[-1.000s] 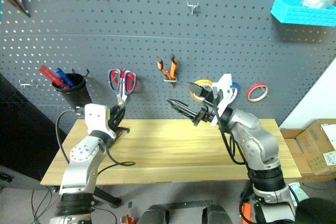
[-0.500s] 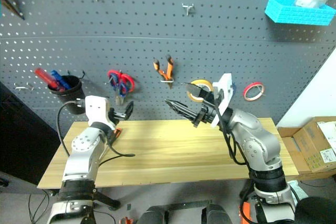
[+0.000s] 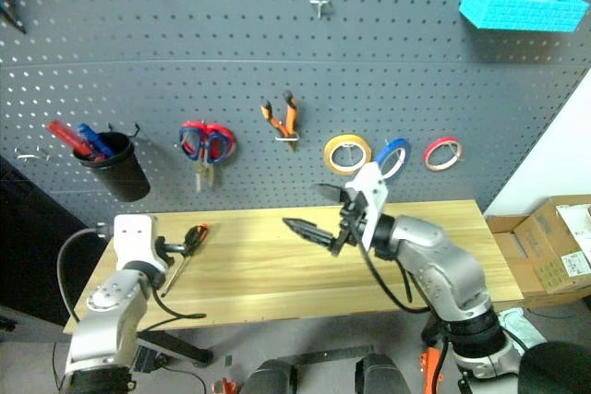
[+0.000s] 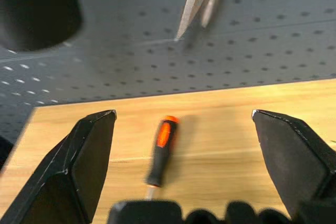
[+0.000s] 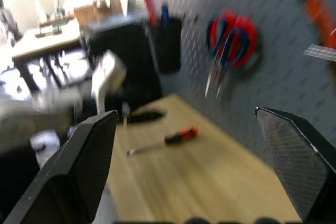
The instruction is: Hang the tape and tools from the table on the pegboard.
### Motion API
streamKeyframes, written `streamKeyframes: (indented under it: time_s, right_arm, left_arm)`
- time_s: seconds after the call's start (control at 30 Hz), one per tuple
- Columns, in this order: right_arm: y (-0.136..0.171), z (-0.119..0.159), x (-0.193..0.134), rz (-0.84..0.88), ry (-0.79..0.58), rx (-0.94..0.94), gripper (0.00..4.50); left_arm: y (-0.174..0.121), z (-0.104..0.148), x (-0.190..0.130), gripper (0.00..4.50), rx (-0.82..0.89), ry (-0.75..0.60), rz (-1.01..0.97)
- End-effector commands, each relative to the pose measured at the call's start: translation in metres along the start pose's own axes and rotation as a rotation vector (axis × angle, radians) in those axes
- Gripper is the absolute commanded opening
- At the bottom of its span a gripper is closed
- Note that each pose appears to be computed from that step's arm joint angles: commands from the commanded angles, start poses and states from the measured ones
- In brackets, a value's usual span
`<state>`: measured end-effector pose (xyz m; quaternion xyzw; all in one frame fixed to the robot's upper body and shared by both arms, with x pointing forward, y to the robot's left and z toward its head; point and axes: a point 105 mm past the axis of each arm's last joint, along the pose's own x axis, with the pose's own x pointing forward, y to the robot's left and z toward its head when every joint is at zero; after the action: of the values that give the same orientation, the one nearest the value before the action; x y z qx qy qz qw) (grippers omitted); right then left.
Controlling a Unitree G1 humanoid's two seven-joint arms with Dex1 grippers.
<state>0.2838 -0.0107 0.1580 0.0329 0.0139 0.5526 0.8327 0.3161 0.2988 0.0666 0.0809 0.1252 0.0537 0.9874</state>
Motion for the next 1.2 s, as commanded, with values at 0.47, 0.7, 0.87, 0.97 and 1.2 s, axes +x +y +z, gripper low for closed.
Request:
streamKeyframes:
  time_s: [0.47, 0.7, 0.87, 0.97, 1.2]
  right_arm:
    - [-0.008, 0.005, 0.038, -0.109, 0.062, -0.039, 4.50]
    - [-0.012, -0.002, 0.017, -0.156, 0.105, -0.010, 4.50]
    - [-0.017, -0.008, 0.006, -0.206, 0.131, 0.025, 4.50]
    - [-0.019, -0.009, 0.002, -0.226, 0.139, 0.035, 4.50]
    - [-0.018, -0.009, -0.006, -0.243, 0.152, 0.052, 4.50]
  left_arm:
    - [0.018, 0.017, 0.046, 4.46, -0.035, 0.140, -0.114]
    - [0.016, 0.010, 0.048, 4.46, -0.029, 0.162, -0.126]
    - [0.028, 0.006, 0.049, 4.46, -0.041, 0.177, -0.098]
    - [0.034, 0.004, 0.050, 4.46, -0.045, 0.185, -0.079]
    - [0.041, 0.002, 0.052, 4.46, -0.051, 0.193, -0.062]
